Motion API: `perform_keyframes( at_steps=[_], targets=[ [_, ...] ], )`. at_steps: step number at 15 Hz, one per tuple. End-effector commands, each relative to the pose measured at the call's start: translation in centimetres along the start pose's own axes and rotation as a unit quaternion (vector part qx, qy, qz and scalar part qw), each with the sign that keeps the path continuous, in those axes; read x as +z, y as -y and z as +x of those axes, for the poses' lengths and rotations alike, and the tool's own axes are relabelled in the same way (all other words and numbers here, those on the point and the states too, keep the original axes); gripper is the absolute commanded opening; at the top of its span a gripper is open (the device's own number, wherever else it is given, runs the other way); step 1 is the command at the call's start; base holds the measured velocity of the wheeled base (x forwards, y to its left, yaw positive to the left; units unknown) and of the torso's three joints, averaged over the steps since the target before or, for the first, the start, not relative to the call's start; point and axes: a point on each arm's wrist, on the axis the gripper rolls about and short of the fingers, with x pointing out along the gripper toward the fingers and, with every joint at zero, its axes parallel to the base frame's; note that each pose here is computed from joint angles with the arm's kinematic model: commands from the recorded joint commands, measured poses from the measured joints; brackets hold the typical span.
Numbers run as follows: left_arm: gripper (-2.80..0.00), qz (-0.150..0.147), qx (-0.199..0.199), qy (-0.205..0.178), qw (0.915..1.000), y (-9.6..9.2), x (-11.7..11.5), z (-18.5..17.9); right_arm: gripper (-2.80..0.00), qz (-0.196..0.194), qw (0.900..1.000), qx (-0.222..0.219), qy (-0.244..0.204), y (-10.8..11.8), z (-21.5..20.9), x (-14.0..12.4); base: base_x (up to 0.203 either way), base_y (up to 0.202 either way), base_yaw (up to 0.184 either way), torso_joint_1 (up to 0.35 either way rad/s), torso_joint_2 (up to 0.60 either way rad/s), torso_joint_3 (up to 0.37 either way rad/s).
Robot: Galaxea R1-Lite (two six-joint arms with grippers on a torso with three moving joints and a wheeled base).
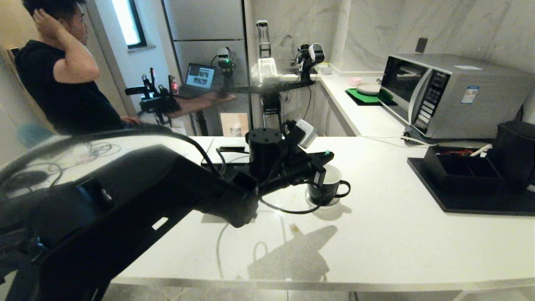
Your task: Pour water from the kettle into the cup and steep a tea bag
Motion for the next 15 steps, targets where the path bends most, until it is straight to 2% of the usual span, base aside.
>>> perform_keyframes(
  at_steps=[1,4,8,15],
  targets=[
    [-2.8,-0.006,-0.002,-0.016,0.9999,0.2,-1.5,0.0,-2.8,0.0,1.0,0.0,0.0,0.0,0.0,0.0,0.0,0.0,0.0,0.0,0.0,0.0],
    [-2.8,-0.013,-0.004,-0.038,0.9992,0.5,-2.8,-0.4,-2.8,0.0,1.0,0.0,0.0,0.0,0.0,0.0,0.0,0.0,0.0,0.0,0.0,0.0],
    [-2.8,-0.016,-0.007,-0.046,0.9988,1.0,-4.0,-0.9,-2.8,0.0,1.0,0.0,0.0,0.0,0.0,0.0,0.0,0.0,0.0,0.0,0.0,0.0],
    [-2.8,-0.012,-0.005,-0.031,0.9994,0.9,-3.1,-1.1,-2.8,0.0,1.0,0.0,0.0,0.0,0.0,0.0,0.0,0.0,0.0,0.0,0.0,0.0]
  ],
)
